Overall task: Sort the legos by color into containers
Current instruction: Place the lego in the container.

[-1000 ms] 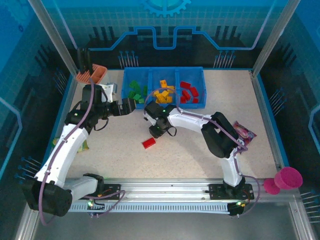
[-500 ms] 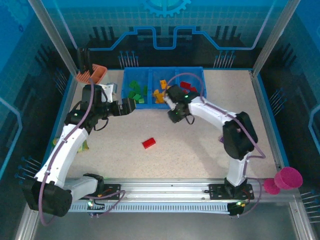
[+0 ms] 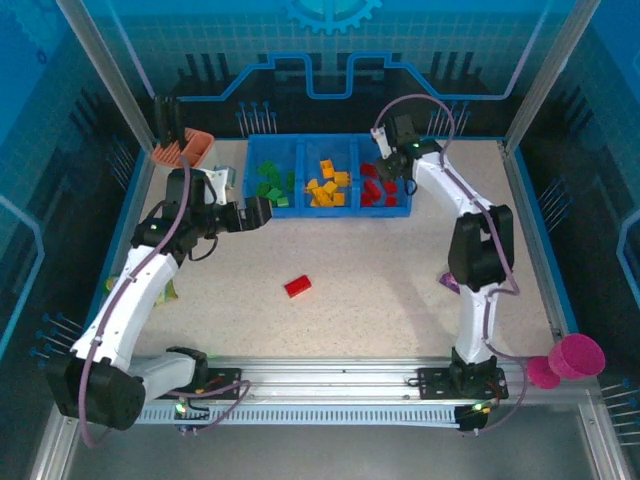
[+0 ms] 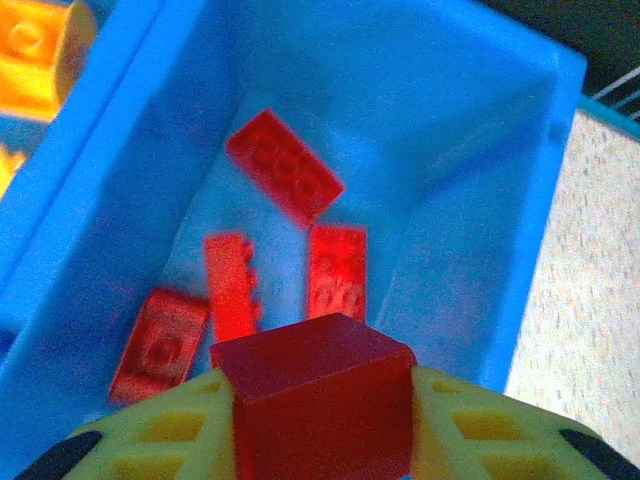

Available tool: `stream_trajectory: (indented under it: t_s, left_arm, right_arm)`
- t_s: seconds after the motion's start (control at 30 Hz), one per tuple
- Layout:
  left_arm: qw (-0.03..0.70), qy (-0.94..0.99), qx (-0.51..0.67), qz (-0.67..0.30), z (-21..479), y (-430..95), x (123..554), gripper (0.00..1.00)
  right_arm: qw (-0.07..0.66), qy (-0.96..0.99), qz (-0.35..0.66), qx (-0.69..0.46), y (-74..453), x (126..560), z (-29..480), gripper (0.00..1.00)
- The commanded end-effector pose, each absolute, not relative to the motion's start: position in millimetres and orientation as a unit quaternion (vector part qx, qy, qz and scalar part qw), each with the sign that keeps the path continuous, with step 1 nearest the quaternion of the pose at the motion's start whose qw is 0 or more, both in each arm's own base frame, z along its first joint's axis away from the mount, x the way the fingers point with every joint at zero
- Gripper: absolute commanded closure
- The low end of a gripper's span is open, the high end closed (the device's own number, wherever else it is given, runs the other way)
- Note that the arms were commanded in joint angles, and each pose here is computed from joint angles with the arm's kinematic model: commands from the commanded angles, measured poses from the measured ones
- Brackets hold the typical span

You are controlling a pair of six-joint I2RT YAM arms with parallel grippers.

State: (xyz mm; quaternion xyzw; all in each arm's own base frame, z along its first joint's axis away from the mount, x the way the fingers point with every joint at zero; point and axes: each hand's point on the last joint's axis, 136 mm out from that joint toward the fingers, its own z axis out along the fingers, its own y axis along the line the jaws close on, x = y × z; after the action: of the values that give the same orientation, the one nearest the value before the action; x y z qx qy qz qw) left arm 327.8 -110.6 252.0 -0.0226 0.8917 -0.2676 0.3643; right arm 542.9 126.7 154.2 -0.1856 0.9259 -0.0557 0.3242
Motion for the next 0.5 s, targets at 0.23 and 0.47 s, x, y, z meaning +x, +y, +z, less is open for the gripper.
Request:
stream_trajectory:
  t_s: [0.23,0.47]
  left_arm:
    - [0.367,0.895,-0.027,-0.252,258.0,-103.9,336.8,0.01]
    - [0.361,0.895,-0.031,-0.26,256.0,-107.0,344.8,0.01]
  right_arm:
    - [0.345,0.916,-0.07,-0.194,128.1,622.4,115.8,0.57]
    - [0.345,0.916,-0.072,-0.191,125.2,640.0,103.0,0.48]
